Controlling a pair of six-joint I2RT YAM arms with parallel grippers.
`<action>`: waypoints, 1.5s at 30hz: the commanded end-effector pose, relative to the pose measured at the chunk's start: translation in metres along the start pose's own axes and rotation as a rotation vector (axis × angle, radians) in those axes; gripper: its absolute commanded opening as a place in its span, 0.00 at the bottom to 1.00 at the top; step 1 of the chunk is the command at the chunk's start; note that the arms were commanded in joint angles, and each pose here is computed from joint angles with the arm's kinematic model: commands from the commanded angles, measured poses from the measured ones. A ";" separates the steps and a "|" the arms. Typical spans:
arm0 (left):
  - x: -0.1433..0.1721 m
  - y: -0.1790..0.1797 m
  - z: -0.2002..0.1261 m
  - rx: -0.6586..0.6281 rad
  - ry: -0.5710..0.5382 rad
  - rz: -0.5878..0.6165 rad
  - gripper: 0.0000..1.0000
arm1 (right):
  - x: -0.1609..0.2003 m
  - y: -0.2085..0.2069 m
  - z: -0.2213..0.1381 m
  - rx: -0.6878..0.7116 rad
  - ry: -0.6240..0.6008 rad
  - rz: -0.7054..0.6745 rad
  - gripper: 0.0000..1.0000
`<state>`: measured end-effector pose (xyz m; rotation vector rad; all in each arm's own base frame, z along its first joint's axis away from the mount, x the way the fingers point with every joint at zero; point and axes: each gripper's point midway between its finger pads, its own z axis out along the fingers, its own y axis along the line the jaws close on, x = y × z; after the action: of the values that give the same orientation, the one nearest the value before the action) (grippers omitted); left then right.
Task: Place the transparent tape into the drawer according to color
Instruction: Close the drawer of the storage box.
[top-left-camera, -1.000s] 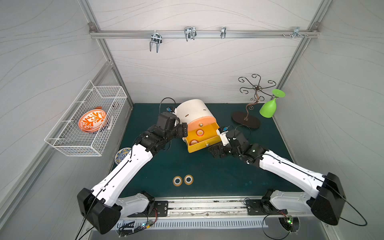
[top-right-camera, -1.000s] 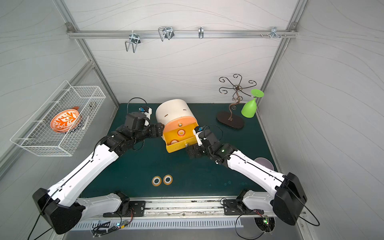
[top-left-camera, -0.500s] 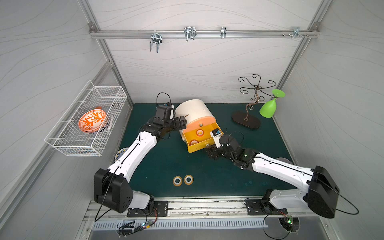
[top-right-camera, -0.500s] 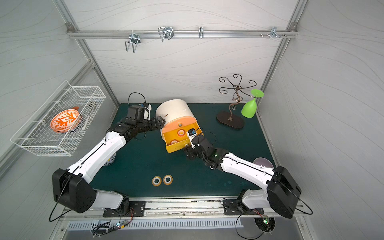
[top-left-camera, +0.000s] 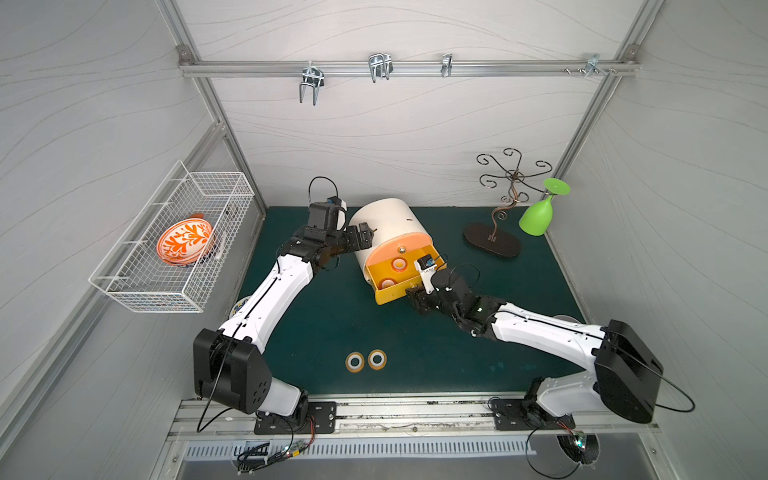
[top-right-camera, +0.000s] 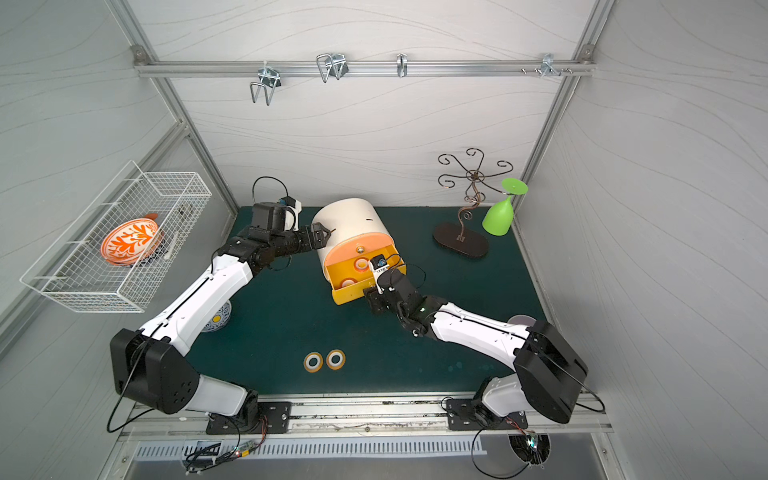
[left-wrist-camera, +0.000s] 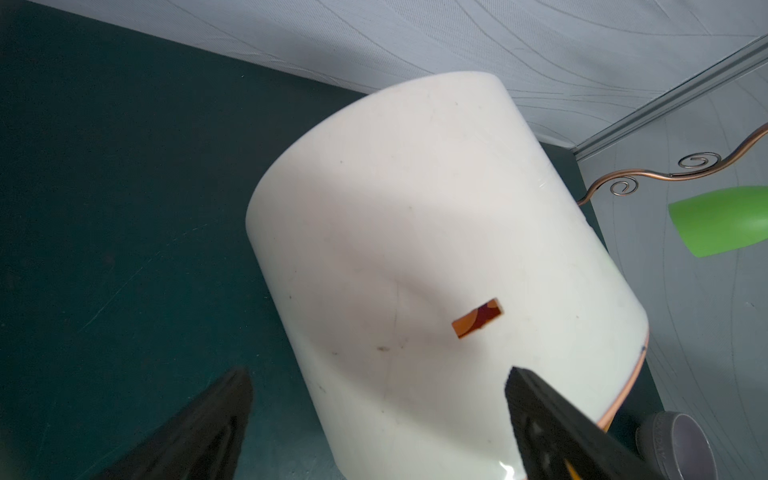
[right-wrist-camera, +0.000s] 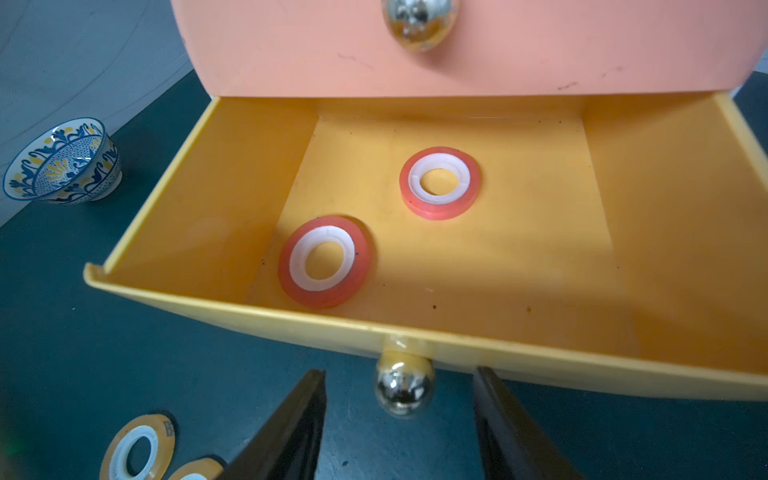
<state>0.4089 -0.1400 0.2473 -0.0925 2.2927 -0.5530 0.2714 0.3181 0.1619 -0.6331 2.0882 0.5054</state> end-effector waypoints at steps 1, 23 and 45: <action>-0.018 -0.008 -0.003 0.038 -0.037 0.007 1.00 | -0.020 0.006 0.005 -0.005 -0.076 -0.016 0.60; -0.007 -0.003 0.004 0.036 0.021 0.015 1.00 | -0.053 0.023 0.057 -0.011 -0.203 -0.079 0.59; -0.001 -0.003 0.005 0.050 0.045 0.016 0.99 | -0.065 0.022 0.077 0.032 -0.255 -0.083 0.59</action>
<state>0.4075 -0.1399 0.2350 -0.0670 2.3431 -0.5924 0.3348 0.3840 0.1581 -0.6187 1.8816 0.4439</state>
